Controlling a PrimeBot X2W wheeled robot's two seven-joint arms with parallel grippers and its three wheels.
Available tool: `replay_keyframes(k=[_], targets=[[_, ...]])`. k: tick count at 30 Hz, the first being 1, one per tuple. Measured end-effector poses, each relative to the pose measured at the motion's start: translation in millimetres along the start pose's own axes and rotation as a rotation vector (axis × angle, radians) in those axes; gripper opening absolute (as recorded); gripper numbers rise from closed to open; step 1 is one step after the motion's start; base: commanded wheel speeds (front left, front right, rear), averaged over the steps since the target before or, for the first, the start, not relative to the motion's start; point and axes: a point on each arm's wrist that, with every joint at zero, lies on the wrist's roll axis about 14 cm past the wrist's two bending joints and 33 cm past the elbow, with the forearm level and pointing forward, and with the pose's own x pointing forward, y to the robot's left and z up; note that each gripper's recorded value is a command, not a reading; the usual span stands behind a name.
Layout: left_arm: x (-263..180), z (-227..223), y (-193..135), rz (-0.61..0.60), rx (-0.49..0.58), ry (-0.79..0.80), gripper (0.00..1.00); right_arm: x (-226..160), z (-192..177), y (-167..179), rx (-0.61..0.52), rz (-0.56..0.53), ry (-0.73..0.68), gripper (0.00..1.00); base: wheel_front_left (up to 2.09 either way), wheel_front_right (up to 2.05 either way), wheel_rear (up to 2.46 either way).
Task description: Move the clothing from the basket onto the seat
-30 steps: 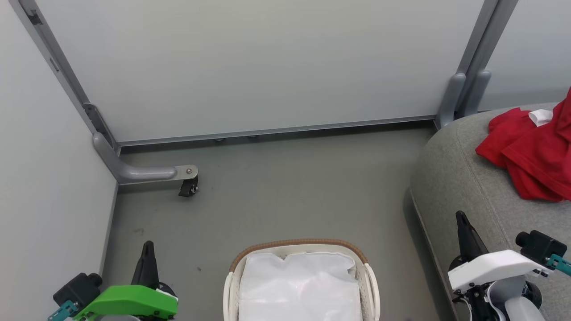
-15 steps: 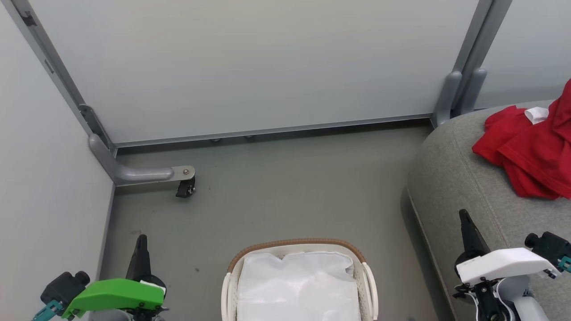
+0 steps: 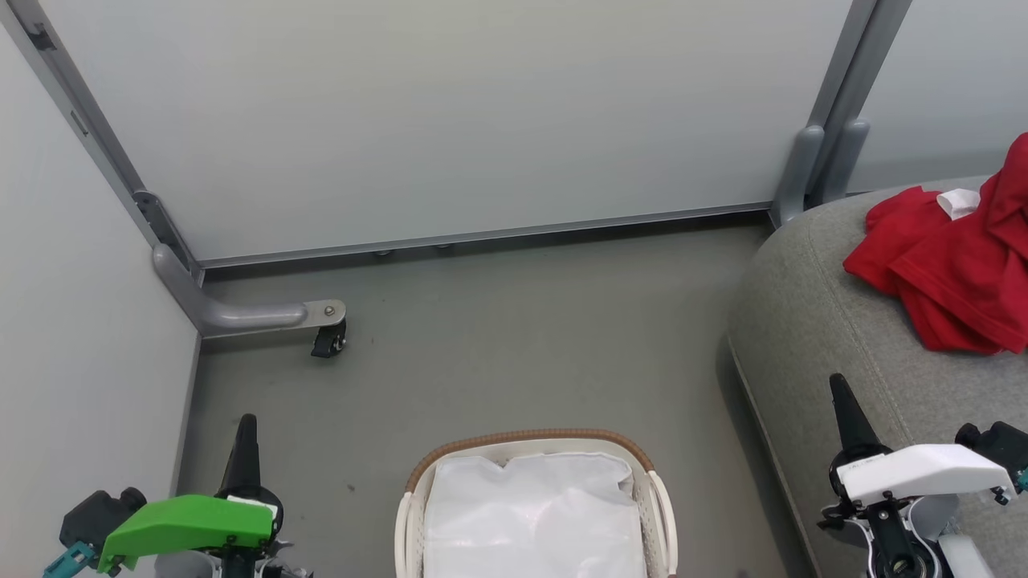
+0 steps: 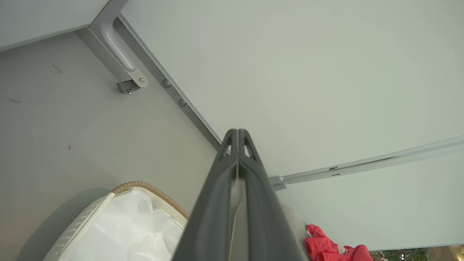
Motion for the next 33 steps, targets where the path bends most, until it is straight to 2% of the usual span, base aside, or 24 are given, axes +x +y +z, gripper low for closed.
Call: replay_keyframes(k=[33], targets=[[11, 9, -17, -0.064, -0.268, 0.009, 0.00, -3, 13, 2, 0.310, 0.017, -0.011, 0.00, 0.00, 0.00, 0.00]])
